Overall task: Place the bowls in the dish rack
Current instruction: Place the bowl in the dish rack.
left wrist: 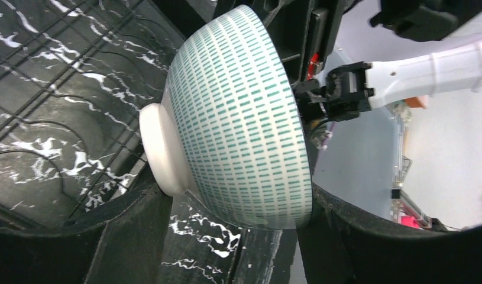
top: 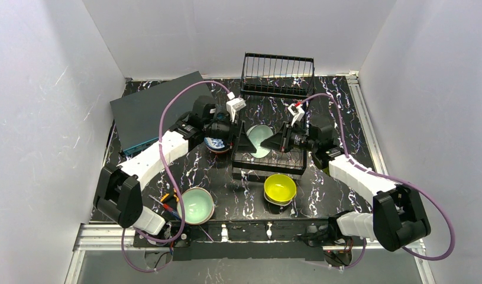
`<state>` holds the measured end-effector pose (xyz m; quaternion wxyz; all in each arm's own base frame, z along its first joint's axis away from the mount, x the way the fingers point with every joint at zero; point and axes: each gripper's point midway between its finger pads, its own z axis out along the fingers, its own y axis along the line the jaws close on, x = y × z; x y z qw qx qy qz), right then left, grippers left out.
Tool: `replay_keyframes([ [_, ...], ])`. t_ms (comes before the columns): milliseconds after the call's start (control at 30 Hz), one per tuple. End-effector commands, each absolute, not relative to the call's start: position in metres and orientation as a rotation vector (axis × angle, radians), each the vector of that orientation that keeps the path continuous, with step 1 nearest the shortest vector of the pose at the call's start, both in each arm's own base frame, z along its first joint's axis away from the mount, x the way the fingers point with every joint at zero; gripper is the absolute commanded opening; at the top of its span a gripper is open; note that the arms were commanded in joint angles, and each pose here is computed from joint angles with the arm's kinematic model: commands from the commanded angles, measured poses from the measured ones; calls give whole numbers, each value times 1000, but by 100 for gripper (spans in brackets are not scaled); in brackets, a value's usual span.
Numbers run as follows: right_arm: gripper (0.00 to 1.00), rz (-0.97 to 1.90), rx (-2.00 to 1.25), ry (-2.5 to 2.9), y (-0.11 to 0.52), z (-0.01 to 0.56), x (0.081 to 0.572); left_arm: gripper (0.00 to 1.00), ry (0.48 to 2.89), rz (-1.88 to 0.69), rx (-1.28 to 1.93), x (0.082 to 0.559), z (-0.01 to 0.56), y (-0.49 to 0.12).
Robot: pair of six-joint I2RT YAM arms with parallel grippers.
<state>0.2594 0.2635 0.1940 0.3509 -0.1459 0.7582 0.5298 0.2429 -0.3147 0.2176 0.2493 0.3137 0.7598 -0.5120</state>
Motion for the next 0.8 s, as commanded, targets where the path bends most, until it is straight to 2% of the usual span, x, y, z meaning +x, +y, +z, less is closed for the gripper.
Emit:
replay_keyframes([
  [0, 1, 1234, -377, 1959, 259, 211, 274, 21, 2025, -1325, 854, 255, 239, -315],
  [67, 1, 1124, -359, 2029, 254, 203, 279, 48, 2095, -1226, 790, 265, 229, -309],
  [133, 1, 1000, -344, 2088, 249, 199, 284, 66, 2146, -1132, 738, 275, 222, -302],
  [267, 1, 772, -301, 2210, 238, 182, 286, 78, 2200, -1012, 663, 286, 212, -291],
  [433, 1, 717, -302, 2229, 243, 179, 282, 80, 2217, -931, 649, 290, 209, -283],
  [633, 1, 763, -315, 2230, 254, 180, 279, 64, 2234, -926, 704, 285, 203, -290],
  [767, 1, 814, -311, 2225, 262, 183, 277, 63, 2251, -886, 767, 279, 197, -295],
])
